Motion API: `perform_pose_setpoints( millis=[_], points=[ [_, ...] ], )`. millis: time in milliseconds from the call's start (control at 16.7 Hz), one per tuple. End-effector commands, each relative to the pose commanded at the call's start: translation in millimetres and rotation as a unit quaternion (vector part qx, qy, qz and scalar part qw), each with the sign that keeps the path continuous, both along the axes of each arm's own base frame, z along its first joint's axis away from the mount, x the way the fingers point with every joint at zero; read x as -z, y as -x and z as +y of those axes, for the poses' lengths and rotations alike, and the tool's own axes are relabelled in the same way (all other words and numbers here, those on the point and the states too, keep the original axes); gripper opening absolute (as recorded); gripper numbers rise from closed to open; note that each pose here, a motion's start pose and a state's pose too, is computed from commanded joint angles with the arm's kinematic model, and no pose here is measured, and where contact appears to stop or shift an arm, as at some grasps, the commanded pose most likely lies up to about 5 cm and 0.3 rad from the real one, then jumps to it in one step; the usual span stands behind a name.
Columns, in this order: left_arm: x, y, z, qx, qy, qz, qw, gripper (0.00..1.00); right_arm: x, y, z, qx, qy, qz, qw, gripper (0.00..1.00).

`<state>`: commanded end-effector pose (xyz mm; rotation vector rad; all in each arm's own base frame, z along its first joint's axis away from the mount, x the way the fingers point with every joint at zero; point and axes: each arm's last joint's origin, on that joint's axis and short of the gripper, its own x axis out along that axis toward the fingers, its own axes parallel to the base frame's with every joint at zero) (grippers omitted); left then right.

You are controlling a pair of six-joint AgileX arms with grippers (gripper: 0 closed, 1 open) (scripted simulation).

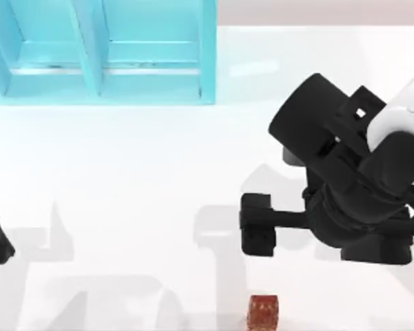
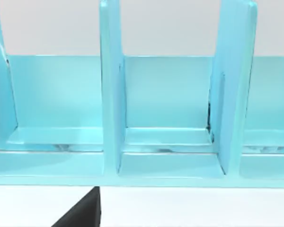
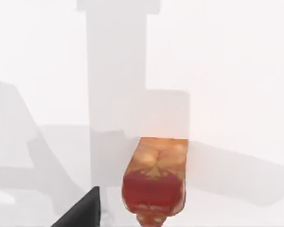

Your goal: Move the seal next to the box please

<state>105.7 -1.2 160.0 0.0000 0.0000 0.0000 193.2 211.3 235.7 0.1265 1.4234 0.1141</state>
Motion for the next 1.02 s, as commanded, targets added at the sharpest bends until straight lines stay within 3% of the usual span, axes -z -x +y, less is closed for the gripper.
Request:
perform_pose_setpoints(
  millis=[180,360,720,1020],
  points=[
    [0,0,0,0.0,0.0,0.0,1.0,1.0,10,6,40,0.0,0.051,0.052,0.997,1.0],
    [0,0,0,0.0,0.0,0.0,1.0,1.0,14,14,59,0.001,0.076,0.071,0.995,1.0],
    [0,0,0,0.0,0.0,0.0,1.0,1.0,15,14,58,0.002,0.077,0.072,0.994,1.0],
    [0,0,0,0.0,0.0,0.0,1.0,1.0,58,12,62,0.001,0.076,0.071,0.995,1.0]
  ],
)
